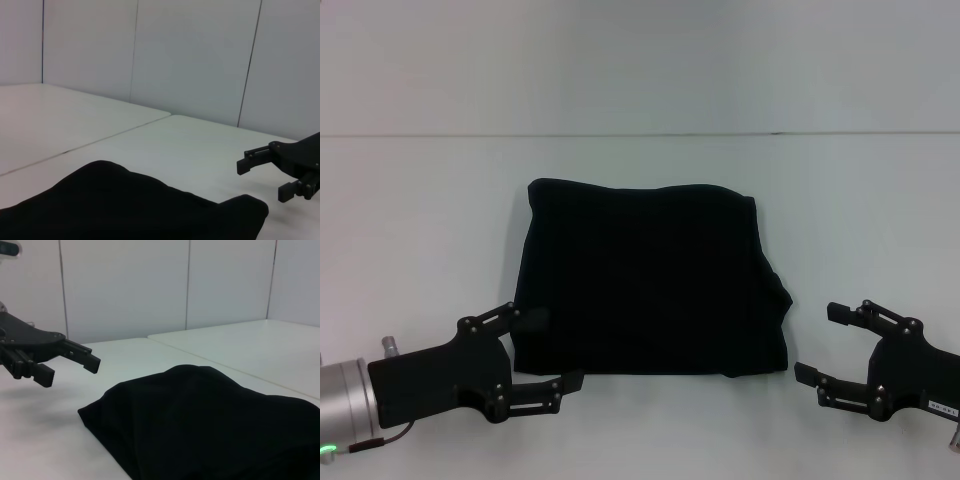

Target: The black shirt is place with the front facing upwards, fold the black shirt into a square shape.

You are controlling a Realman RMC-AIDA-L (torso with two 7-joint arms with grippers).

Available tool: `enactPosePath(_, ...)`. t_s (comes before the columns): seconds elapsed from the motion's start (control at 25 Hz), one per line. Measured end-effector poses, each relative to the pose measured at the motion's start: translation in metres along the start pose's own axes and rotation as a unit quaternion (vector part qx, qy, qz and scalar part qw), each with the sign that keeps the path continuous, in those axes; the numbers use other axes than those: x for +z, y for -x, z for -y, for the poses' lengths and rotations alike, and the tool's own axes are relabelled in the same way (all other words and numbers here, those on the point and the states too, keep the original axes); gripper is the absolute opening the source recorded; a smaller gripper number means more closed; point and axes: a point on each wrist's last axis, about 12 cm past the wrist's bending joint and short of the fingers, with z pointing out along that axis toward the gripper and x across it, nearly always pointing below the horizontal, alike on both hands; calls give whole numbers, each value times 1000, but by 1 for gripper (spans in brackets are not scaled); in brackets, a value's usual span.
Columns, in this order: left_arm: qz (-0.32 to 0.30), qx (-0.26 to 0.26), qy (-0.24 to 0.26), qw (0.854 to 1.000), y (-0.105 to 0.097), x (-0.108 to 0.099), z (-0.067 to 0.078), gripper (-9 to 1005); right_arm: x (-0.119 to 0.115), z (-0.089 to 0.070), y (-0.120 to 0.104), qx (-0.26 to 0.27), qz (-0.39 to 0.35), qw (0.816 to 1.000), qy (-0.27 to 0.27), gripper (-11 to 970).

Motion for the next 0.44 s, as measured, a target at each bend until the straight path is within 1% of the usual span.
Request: enactPosePath(0.44, -2, 3, -1, 1000, 0, -2, 0, 938, -1, -2, 0, 4, 4, 1000, 2, 924)
